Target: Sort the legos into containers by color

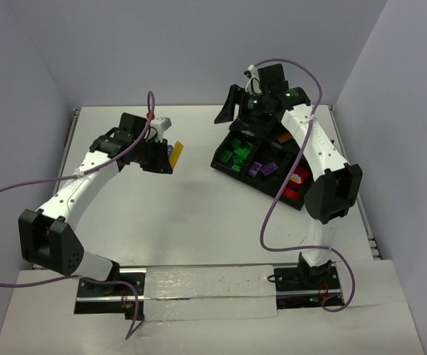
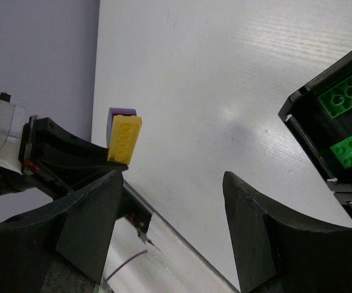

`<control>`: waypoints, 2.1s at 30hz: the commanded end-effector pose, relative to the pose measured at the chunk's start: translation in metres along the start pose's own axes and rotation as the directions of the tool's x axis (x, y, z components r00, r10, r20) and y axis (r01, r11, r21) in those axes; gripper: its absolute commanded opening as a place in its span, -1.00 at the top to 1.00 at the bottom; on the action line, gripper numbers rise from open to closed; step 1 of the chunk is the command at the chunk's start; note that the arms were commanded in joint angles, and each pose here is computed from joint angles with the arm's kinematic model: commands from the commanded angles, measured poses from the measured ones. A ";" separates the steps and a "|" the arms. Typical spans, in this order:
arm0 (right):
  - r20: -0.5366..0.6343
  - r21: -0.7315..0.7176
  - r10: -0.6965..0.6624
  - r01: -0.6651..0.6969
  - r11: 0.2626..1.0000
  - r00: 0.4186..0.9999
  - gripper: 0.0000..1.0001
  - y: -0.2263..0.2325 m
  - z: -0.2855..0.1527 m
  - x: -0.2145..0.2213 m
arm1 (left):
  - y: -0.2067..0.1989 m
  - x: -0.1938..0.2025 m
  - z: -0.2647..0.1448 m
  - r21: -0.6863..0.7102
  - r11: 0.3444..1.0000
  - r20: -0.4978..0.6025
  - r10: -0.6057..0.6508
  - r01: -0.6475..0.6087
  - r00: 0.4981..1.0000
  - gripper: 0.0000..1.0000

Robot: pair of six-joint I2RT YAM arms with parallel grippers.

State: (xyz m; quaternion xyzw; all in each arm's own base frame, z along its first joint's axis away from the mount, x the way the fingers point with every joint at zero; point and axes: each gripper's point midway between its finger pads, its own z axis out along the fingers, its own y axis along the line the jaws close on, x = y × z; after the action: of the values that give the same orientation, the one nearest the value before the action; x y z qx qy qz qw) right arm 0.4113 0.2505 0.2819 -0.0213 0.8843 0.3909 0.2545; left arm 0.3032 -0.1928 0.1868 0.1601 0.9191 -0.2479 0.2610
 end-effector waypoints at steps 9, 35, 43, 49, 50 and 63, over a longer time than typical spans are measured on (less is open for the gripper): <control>-0.220 -0.118 0.001 -0.028 0.993 0.975 -0.49 0.012 0.017 0.054 | -0.022 -0.008 -0.037 -0.053 0.886 0.281 0.456 -0.461 0.844 1.00; -0.346 -0.292 -0.097 -0.009 0.956 0.933 -0.43 0.062 0.037 0.108 | -0.074 0.037 -0.014 0.303 0.726 0.181 0.592 -0.617 0.785 1.00; -0.450 -0.320 -0.115 -0.040 0.947 0.886 -0.41 0.066 0.039 0.138 | -0.070 0.041 -0.012 0.292 0.735 0.171 0.590 -0.612 0.789 1.00; -0.512 -0.328 -0.105 -0.081 0.941 0.852 -0.41 0.059 0.039 0.156 | -0.065 0.043 -0.009 0.278 0.739 0.153 0.597 -0.614 0.788 1.00; -0.518 -0.343 -0.104 -0.095 0.935 0.849 -0.41 0.060 0.039 0.157 | -0.065 0.043 -0.008 0.278 0.738 0.149 0.599 -0.615 0.787 1.00; -0.551 -0.398 -0.081 -0.176 0.900 0.830 -0.25 0.067 0.048 0.159 | -0.063 0.043 -0.007 0.251 0.738 0.148 0.611 -0.627 0.778 1.00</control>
State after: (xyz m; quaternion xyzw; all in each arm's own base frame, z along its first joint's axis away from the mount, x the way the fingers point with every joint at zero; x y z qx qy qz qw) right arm 0.2796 0.3487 0.2185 -0.1546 0.8290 0.5366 -0.0292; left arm 0.2369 -0.2285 0.1825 0.4705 0.7768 -0.2812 0.3099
